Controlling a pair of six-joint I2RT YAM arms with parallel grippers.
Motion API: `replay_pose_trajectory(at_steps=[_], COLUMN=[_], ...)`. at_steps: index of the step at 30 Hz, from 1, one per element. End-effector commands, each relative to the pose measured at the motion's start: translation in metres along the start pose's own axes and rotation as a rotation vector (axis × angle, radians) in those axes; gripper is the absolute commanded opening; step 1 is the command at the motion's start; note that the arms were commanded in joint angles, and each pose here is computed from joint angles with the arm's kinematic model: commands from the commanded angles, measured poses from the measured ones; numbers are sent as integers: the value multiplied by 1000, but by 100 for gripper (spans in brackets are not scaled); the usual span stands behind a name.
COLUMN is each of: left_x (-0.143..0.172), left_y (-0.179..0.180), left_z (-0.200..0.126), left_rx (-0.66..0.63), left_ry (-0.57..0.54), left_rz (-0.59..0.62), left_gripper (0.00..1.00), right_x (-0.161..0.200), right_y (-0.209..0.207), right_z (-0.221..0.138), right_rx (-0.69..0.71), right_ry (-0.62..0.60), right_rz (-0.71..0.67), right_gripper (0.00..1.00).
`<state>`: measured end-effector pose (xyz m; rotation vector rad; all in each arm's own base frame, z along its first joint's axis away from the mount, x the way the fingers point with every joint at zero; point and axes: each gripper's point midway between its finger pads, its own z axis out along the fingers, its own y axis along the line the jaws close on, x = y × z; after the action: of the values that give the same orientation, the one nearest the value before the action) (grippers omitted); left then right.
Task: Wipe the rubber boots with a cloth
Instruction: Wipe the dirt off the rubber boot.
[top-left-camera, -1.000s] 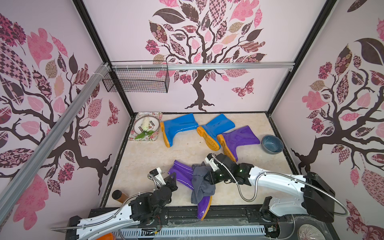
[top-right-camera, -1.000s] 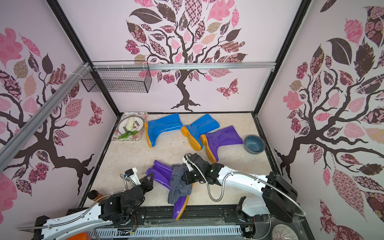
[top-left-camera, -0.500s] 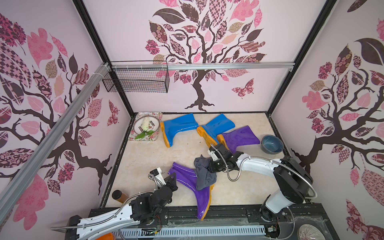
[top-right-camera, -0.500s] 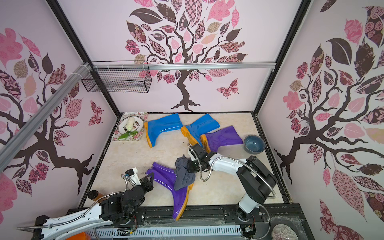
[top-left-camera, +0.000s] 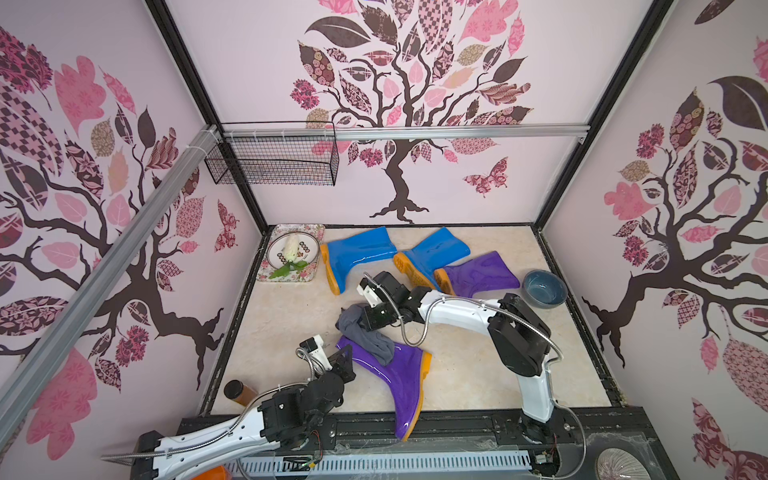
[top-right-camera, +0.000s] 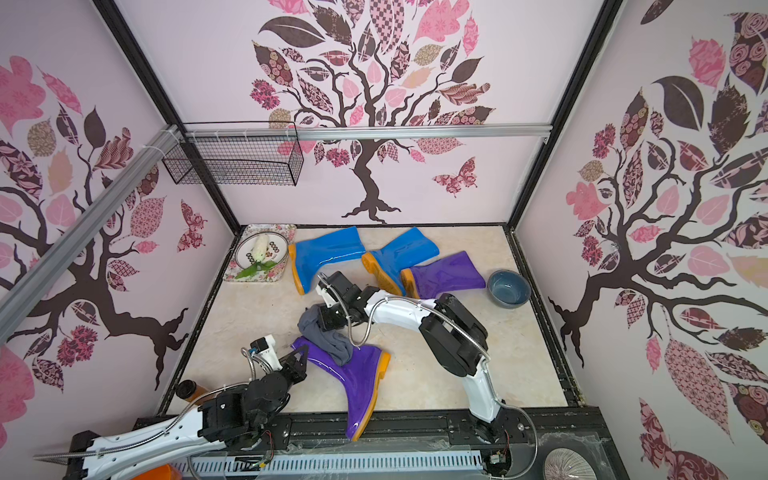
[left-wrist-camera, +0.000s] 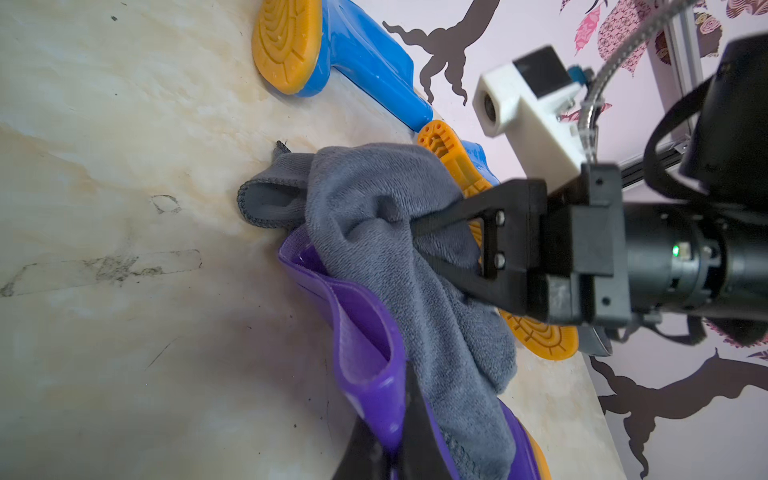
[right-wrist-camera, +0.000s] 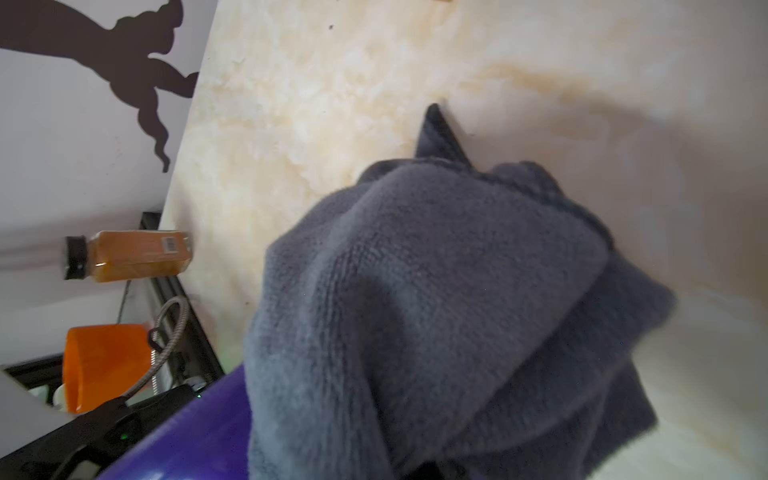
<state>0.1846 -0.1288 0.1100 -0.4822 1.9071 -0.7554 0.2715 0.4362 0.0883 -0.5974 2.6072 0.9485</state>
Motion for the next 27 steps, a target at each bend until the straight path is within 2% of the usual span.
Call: replay_pose_trajectory(at_steps=[1,5,8,14,17,22,24,27], left_x=[21,20,19,21,22,20,20,20], left_y=[62,60,58,60,61,61,61,60], left_z=[2,2,3,4,4,4,4,4], left_rx=[-163,-154,-150,-163,-168,-172,-168,-165], left_ry=[30,23,22,24,26,21,20,19], left_rz=[182,174,171,180,186,190,190,190], left_gripper=[0,0,0,0,0,0,0,0], right_x=[22,84,106,128,146,179,185,170], right_y=[-47,-111,-118,-40,11,71,75,28], right_z=[-45,-87,-118,-140,-132,-111,-105,-102], right_rx=[210,393,420,196,36,-92,-118,45], right_ry=[-45,10,-8,-35,-16,55,75,-1], right_rz=[38,85,65,9,19,-40,-40,-20], right_gripper=[0,0,0,0,0,0,0,0])
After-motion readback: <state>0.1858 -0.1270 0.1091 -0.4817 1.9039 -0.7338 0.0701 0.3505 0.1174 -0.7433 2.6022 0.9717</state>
